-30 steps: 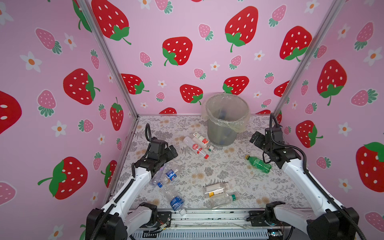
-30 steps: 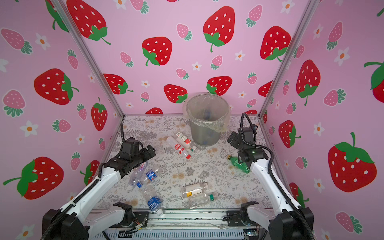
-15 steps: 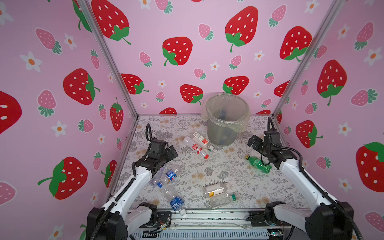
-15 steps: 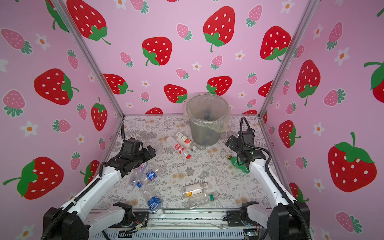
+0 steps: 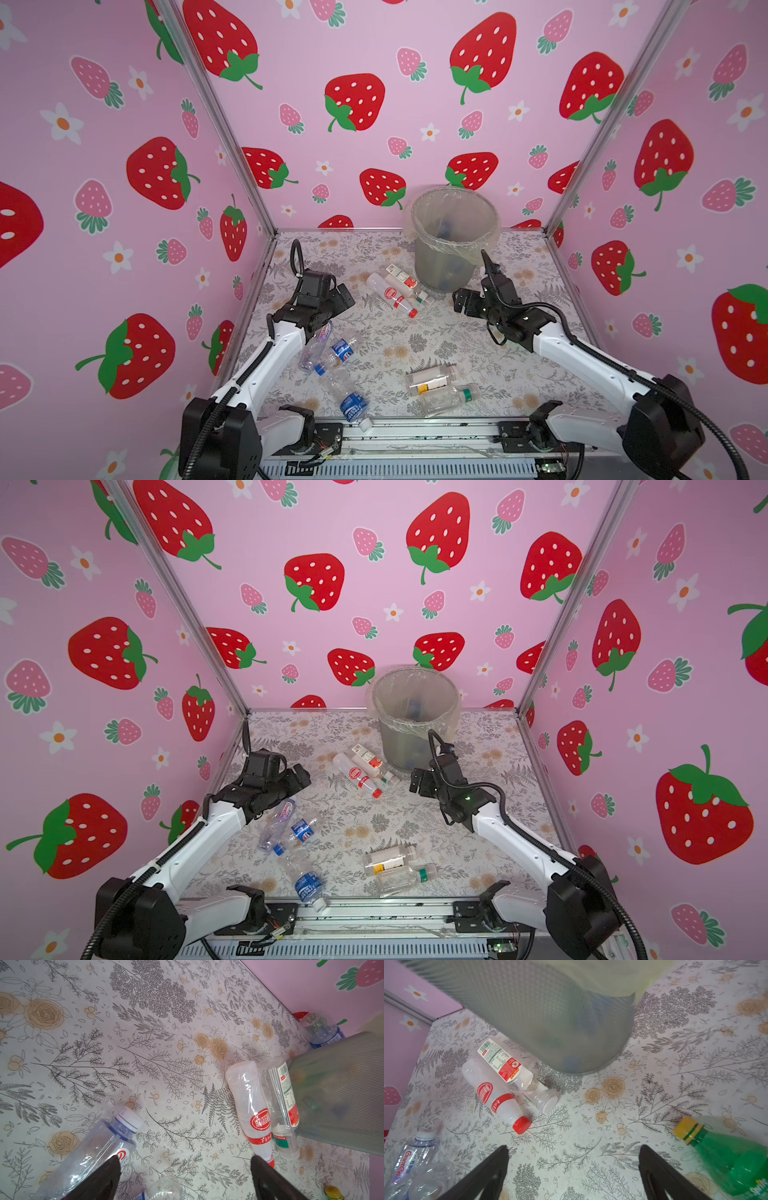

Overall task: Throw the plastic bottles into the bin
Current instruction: 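Move the right gripper toward the red-labelled white bottles beside the bin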

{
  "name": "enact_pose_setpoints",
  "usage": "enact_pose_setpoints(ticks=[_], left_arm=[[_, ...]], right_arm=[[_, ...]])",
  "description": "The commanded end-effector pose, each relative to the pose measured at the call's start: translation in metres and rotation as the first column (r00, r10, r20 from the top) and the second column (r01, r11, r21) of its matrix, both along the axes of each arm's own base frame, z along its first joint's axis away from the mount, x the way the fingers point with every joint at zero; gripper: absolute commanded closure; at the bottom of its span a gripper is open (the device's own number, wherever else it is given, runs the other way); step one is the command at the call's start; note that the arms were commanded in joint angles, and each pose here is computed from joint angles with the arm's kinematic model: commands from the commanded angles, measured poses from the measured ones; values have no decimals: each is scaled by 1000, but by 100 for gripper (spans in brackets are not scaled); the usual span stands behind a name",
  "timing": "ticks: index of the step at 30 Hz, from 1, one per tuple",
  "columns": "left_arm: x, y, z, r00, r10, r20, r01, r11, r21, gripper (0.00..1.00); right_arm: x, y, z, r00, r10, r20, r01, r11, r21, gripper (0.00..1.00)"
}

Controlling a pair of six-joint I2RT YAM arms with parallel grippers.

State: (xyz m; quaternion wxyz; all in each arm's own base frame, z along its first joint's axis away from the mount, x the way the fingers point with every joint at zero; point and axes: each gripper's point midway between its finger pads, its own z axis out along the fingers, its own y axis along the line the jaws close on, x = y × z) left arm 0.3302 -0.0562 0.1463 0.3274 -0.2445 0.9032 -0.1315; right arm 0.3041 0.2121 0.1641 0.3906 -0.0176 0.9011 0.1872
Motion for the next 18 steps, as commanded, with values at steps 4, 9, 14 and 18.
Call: enact_pose_setpoints(ticks=[4,9,14,18], left_arm=[[15,15,19,999,43,32,-42,999,-8,1],[18,34,27,995,84,46,-83,996,-21,1],[19,44,25,992,119,47,-117,992,-44,1],[23,48,21,991,129,37,-126,990,-61,1]], right_arm=[[11,81,20,982,155,109,-153,988,-26,1],[33,132,23,959,238,151,-227,970,-86,1],[55,174,10,940,305,155,-293,951,-98,1],[81,208,6,921,340,187,-320,938,-130,1]])
